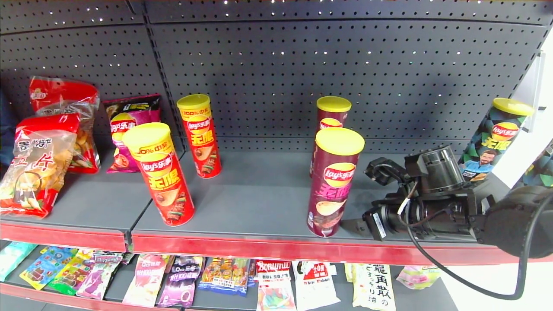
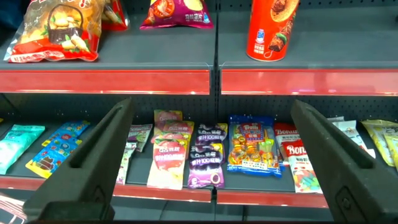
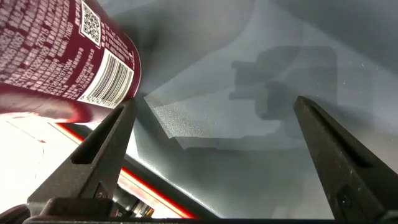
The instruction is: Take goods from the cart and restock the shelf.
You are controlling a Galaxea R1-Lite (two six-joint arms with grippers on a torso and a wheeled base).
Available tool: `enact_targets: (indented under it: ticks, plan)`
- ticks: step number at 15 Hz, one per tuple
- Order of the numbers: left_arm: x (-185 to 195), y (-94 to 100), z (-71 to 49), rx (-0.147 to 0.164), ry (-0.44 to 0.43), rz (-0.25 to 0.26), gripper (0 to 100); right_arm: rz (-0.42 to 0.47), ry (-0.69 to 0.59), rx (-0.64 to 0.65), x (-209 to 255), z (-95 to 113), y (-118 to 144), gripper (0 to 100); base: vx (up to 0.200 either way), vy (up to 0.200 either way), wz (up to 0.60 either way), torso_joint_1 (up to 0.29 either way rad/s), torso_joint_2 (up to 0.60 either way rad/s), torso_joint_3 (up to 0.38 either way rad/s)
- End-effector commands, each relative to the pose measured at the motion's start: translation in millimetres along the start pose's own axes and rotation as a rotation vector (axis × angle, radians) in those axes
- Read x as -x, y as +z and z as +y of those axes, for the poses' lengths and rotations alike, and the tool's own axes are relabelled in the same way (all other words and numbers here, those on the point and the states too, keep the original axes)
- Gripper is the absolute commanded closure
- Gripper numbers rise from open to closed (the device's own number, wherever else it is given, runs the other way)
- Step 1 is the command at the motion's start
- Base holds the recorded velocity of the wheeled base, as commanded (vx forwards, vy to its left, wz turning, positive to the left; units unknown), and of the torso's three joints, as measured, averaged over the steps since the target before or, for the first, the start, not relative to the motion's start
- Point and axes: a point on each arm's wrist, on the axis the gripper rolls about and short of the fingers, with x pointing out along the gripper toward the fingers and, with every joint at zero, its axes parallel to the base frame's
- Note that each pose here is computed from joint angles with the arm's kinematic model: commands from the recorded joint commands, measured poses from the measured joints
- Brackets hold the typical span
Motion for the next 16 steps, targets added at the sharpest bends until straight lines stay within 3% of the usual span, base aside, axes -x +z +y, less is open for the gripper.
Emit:
enact_targets:
  ticks: [1,4,8,13,16]
  plan:
    - [-0.1,0.1,0.0,0.0,0.001,0.001,0,0.001,0.002,0.001,0.0,0.3,-0.1,0,0.0,0.0,0.0,0.0,0.0,0.0]
    - [-0.1,0.1,0.0,0.0,-0.001,0.001,0,-0.015,-0.009,-0.003,7.6,-1.4,0.3,0,0.0,0.0,0.0,0.0,0.0,0.0]
    - [-0.1,0.1,-0.1,0.005,-0.004,0.001,0,-0.097,-0.058,-0.013,53.0,-1.9,-7.1,0,0.0,0.0,0.0,0.0,0.0,0.0]
    - [-0.1,0.1,-0.3,0.003,-0.011,0.001,0,-0.28,-0.121,-0.014,125.7,1.8,-26.5,0,0.0,0.0,0.0,0.0,0.0,0.0]
    - [-0.6,-1.6,-0.7,0.006,-0.028,0.006,0,-0.381,-0.166,-0.018,164.0,4.7,-52.6,0,0.0,0.0,0.0,0.0,0.0,0.0]
